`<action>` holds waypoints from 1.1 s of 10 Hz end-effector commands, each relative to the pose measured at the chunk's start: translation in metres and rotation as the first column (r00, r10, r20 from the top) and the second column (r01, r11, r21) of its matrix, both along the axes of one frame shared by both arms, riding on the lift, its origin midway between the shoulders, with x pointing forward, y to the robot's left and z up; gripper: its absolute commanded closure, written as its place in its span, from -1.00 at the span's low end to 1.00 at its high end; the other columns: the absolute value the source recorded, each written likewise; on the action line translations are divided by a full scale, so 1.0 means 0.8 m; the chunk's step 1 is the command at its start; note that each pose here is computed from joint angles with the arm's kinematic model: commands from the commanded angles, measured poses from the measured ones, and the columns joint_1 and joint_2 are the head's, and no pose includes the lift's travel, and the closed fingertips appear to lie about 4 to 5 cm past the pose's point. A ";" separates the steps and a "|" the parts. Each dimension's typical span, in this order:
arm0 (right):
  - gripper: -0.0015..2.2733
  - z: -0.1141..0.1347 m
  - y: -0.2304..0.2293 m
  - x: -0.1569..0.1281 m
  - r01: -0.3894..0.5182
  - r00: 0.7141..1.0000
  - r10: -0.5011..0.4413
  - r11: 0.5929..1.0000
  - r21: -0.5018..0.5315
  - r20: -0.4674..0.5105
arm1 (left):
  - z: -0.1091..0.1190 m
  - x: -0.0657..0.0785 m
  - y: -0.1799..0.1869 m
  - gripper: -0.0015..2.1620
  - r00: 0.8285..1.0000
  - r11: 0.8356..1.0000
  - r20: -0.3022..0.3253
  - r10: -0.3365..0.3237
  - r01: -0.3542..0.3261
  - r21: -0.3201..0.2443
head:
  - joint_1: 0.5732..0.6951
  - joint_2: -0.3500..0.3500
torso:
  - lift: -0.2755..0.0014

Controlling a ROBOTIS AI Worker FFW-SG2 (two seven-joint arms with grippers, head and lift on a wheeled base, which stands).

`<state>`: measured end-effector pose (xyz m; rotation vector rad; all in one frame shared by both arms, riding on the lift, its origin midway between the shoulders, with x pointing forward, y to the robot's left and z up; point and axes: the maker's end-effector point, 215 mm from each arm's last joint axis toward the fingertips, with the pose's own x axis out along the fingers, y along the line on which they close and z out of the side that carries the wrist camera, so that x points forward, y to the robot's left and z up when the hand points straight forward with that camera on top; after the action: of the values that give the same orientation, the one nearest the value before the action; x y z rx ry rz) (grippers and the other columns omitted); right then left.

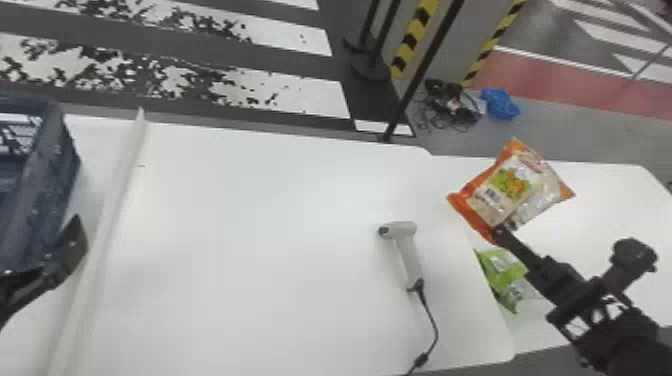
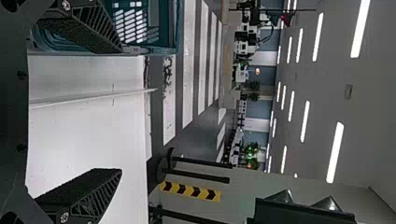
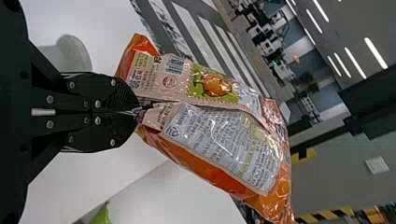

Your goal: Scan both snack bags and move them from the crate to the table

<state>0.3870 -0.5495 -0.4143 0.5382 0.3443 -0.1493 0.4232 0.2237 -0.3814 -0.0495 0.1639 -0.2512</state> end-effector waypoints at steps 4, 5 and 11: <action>0.15 -0.071 -0.098 0.001 0.211 0.977 -0.211 0.977 0.018 -0.022 | 0.001 0.000 0.000 -0.92 1.000 1.000 0.001 0.000 0.000 0.000 | 1.00 -1.00 | 0.36; -0.70 -0.082 -0.112 0.003 0.243 0.970 -0.243 0.970 0.005 -0.030 | 0.000 0.000 0.000 -0.92 1.000 1.000 -0.001 0.000 0.000 0.000 | 1.00 -1.00 | 0.36; -0.98 -0.009 -0.105 0.002 0.299 0.951 -0.286 0.947 -0.118 0.116 | 0.017 0.002 -0.004 -0.92 1.000 1.000 0.022 0.001 -0.001 -0.006 | 1.00 -1.00 | 0.36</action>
<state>0.3877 -0.6427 -0.4351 0.4774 0.1815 -0.4463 0.4247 0.2223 -0.3703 -0.0503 0.1446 -0.2504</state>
